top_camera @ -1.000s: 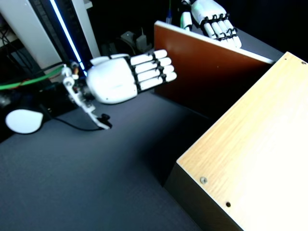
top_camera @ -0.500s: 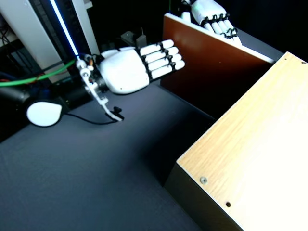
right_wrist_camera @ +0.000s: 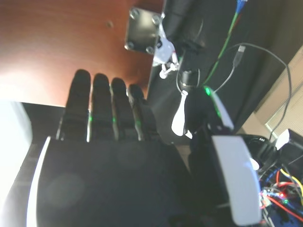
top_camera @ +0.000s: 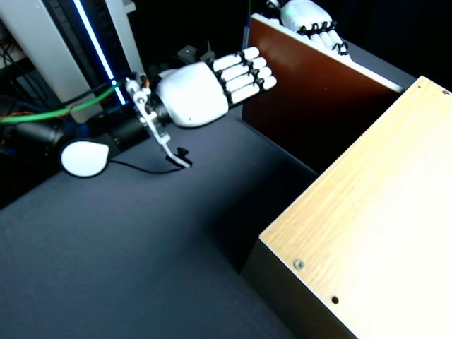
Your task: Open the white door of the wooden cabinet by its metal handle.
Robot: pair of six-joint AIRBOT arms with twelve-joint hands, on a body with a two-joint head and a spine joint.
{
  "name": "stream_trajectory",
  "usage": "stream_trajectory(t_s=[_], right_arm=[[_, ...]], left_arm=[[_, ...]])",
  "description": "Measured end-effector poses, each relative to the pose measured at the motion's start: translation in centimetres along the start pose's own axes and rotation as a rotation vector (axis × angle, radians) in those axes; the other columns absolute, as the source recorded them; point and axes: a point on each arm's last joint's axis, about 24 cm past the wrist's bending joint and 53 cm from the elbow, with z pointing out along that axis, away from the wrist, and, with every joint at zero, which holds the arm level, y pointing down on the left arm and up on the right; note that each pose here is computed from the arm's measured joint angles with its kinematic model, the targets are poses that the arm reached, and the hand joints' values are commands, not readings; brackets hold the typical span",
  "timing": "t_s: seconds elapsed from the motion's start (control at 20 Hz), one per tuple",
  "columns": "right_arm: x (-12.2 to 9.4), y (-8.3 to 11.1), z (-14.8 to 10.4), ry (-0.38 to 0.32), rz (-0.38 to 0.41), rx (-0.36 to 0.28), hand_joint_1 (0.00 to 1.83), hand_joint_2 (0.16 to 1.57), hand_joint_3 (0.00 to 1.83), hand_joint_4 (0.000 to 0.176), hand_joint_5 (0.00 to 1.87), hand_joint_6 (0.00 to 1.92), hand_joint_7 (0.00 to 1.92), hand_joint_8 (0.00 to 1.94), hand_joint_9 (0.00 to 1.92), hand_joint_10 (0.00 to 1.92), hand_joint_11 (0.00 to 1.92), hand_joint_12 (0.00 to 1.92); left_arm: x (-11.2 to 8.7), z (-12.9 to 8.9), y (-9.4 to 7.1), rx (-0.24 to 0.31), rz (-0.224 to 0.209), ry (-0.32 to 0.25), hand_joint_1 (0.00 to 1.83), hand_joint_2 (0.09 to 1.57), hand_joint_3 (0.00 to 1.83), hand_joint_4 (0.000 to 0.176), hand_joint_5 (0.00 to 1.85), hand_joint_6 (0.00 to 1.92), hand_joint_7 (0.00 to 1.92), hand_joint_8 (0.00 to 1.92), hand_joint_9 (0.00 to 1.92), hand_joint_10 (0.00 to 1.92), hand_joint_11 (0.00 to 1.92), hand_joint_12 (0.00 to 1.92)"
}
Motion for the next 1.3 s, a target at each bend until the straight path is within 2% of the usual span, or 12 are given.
stream_trajectory(t_s=[0.25,0.35,0.4,0.45,0.55,0.65,0.75,0.85,1.0,1.05,1.2,1.3], right_arm=[[0.4,0.5,0.5,0.007,0.001,-0.020,0.10,1.43,0.01,0.000,0.00,0.00,0.00,0.00,0.00,0.00,0.00,0.00],[0.3,0.4,0.6,0.001,0.006,-0.018,0.28,1.40,0.00,0.000,0.00,0.00,0.00,0.00,0.00,0.00,0.00,0.00],[0.0,0.4,0.4,-0.007,0.012,-0.010,0.31,1.41,0.00,0.000,0.00,0.00,0.00,0.00,0.00,0.00,0.00,0.00],[-0.4,0.4,0.1,-0.014,0.012,-0.006,0.06,1.46,0.01,0.000,0.00,0.00,0.00,0.00,0.00,0.00,0.00,0.00],[-1.9,0.1,-0.8,-0.043,0.007,0.017,0.00,1.46,0.01,0.000,0.00,0.00,0.00,0.00,0.00,0.00,0.00,0.00],[-4.0,-1.0,-3.0,-0.111,0.020,0.067,0.00,1.44,0.00,0.000,0.00,0.00,0.00,0.00,0.00,0.00,0.00,0.00],[-5.5,-2.2,-5.6,-0.153,-0.005,0.137,0.00,1.44,0.00,0.000,0.00,0.00,0.00,0.00,0.00,0.00,0.00,0.00],[-7.2,-2.4,-8.1,-0.199,-0.034,0.185,0.00,1.45,0.00,0.000,0.00,0.00,0.00,0.00,0.00,0.00,0.00,0.00],[-10.7,-2.5,-12.4,-0.348,-0.049,0.240,0.00,1.38,0.00,0.000,0.00,0.00,0.00,0.00,0.00,0.00,0.00,0.00],[-11.6,-2.6,-14.0,-0.410,-0.034,0.256,0.00,1.36,0.00,0.000,0.00,0.00,0.00,0.00,0.00,0.00,0.00,0.00],[-12.0,-2.6,-17.0,-0.494,-0.013,0.282,0.00,1.34,0.00,0.000,0.02,0.00,0.00,0.00,0.00,0.00,0.00,0.00],[-12.6,-1.8,-18.9,-0.537,-0.020,0.286,0.00,1.45,0.01,0.000,0.00,0.00,0.00,0.00,0.00,0.00,0.00,0.00]], left_arm=[[0.3,0.0,0.1,-0.006,-0.001,0.011,0.00,1.46,0.02,0.000,0.00,0.00,0.00,0.00,0.00,0.00,0.00,0.00],[0.2,0.0,0.1,-0.005,-0.001,0.010,0.00,1.46,0.02,0.000,0.00,0.00,0.00,0.00,0.00,0.00,0.00,0.00],[0.2,0.0,0.1,-0.005,0.000,0.010,0.00,1.46,0.02,0.000,0.00,0.00,0.00,0.00,0.00,0.00,0.00,0.00],[0.3,0.0,0.1,-0.005,-0.001,0.010,0.00,1.46,0.02,0.000,0.00,0.00,0.00,0.00,0.00,0.00,0.00,0.00],[0.3,-0.2,0.3,-0.011,0.001,0.009,0.00,1.46,0.02,0.000,0.00,0.00,0.00,0.00,0.00,0.00,0.00,0.00],[0.2,-0.4,0.5,-0.020,-0.005,0.003,0.00,1.46,0.02,0.000,0.00,0.00,0.00,0.00,0.00,0.00,0.00,0.00],[0.0,-0.4,0.5,-0.017,-0.006,-0.006,0.00,1.46,0.02,0.000,0.00,0.00,0.00,0.00,0.00,0.00,0.00,0.00],[-0.2,-0.5,0.2,-0.011,-0.011,-0.017,0.00,1.46,0.01,0.000,0.00,0.00,0.00,0.00,0.00,0.00,0.00,0.00],[-0.8,-0.6,-0.2,0.006,-0.028,-0.039,0.00,1.46,0.01,0.000,0.00,0.00,0.00,0.00,0.00,0.00,0.00,0.00],[-1.1,-0.6,-0.3,0.013,-0.040,-0.052,0.00,1.55,0.03,0.000,0.07,0.01,0.03,0.00,0.02,0.00,0.06,0.04],[-2.4,-0.9,-1.1,0.044,-0.050,-0.097,0.00,1.54,0.02,0.000,0.04,0.00,0.00,0.00,0.00,0.00,0.00,0.00],[-3.4,-1.1,-1.8,0.064,-0.055,-0.134,0.00,1.53,0.01,0.000,0.03,0.00,0.00,0.00,0.00,0.00,0.00,0.00]])
